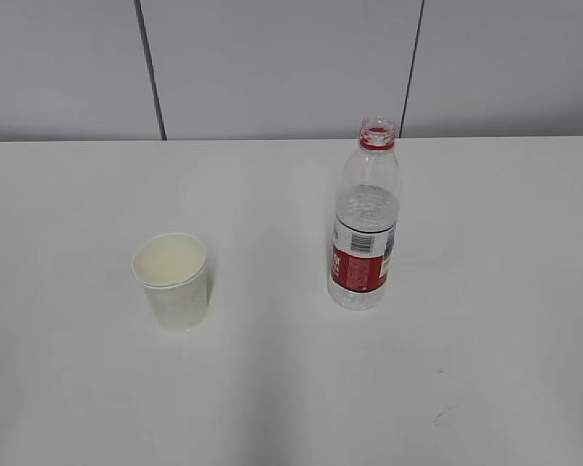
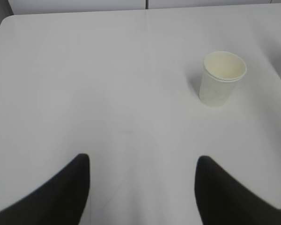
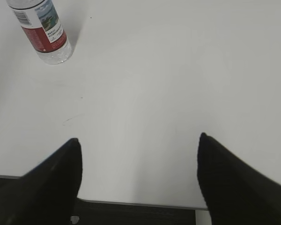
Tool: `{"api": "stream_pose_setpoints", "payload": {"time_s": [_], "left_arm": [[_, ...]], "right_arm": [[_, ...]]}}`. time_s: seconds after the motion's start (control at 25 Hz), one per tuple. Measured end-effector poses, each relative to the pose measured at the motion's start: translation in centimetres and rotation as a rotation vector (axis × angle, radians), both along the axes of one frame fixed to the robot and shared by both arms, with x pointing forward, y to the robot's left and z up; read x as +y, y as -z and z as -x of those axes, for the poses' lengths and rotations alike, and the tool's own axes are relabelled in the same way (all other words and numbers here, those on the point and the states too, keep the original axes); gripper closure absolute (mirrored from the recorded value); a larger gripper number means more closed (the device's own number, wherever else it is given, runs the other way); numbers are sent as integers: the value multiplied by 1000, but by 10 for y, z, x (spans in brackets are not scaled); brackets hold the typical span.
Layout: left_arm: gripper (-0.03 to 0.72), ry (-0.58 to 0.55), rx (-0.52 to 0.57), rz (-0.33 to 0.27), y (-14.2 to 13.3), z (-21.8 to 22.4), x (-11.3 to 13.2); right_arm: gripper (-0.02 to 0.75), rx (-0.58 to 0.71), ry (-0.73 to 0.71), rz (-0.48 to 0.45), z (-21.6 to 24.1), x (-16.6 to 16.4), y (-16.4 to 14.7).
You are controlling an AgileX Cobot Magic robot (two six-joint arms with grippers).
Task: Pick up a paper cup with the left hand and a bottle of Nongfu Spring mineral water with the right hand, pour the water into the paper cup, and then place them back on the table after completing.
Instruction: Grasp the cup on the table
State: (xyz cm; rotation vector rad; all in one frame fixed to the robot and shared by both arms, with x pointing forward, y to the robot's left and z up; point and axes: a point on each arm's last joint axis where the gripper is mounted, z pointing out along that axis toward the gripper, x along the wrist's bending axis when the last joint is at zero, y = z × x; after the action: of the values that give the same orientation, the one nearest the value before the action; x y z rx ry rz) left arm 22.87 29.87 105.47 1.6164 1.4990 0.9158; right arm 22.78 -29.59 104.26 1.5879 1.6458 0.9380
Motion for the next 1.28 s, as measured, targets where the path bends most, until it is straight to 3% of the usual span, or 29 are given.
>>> {"api": "stream_pose_setpoints", "payload": {"time_s": [1.28], "left_arm": [[246, 0, 0, 0, 0, 0, 0]], "right_arm": [[170, 0, 0, 0, 0, 0, 0]]}}
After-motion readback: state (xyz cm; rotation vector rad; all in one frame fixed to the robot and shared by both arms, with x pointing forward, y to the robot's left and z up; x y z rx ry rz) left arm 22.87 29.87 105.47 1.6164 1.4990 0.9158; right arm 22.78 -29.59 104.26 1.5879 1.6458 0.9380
